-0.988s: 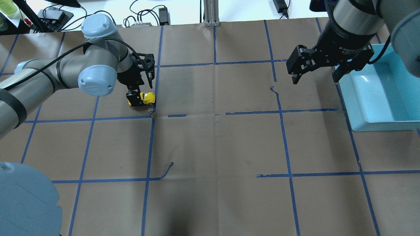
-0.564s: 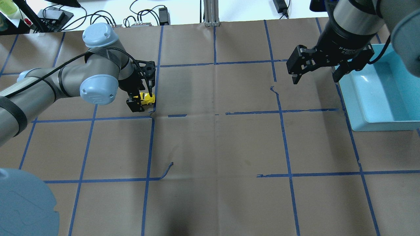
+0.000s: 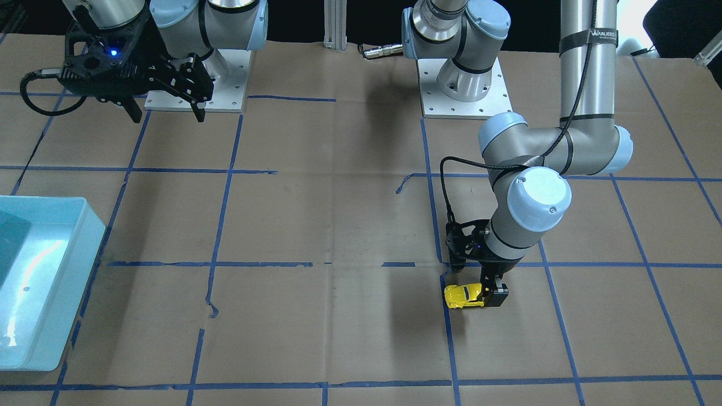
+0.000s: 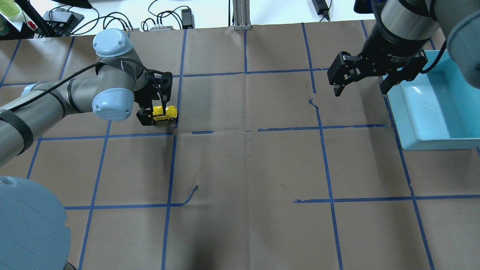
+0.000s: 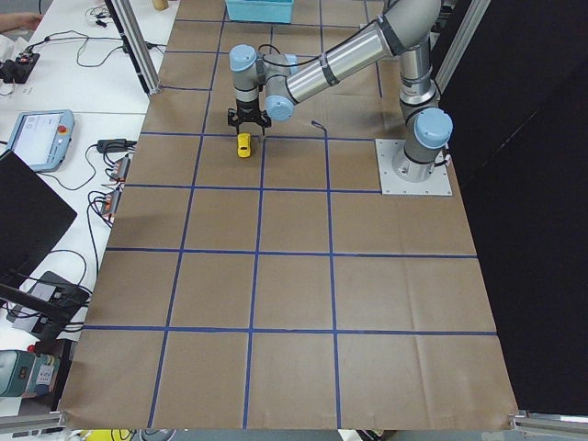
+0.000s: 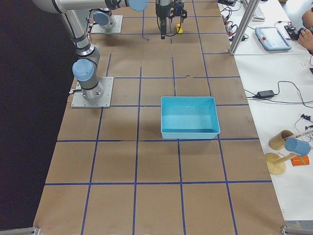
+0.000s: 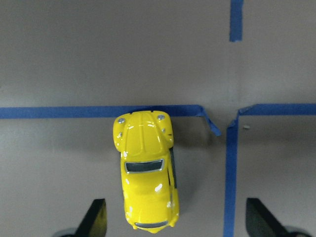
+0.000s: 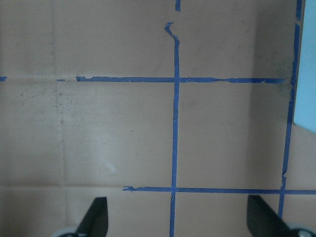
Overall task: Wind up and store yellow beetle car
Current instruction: 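Press the car down and drag it backward with the left gripper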
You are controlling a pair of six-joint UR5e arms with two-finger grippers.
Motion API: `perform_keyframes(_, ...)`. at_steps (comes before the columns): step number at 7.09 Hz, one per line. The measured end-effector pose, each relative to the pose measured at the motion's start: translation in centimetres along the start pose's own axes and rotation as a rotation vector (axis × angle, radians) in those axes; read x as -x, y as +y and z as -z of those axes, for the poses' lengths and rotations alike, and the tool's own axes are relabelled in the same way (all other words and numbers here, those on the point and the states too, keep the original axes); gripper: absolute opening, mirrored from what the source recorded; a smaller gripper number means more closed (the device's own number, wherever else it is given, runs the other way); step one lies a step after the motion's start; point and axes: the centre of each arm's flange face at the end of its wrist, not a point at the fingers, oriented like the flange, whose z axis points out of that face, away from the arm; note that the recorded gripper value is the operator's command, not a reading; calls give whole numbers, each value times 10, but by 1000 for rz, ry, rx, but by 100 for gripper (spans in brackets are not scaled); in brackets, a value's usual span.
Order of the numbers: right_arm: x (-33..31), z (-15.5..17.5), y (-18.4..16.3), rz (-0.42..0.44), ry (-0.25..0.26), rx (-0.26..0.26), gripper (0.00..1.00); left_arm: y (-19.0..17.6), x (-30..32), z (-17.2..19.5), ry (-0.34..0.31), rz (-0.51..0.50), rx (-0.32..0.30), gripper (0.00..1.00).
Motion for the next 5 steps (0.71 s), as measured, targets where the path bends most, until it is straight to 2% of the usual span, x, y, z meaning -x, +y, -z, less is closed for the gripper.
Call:
perform_keyframes(3, 0, 0, 0, 0, 0, 0, 100, 2, 10, -21, -31, 0, 7, 95)
perform_keyframes(5, 0, 0, 0, 0, 0, 0, 100, 1, 7, -33, -12, 0, 0, 82)
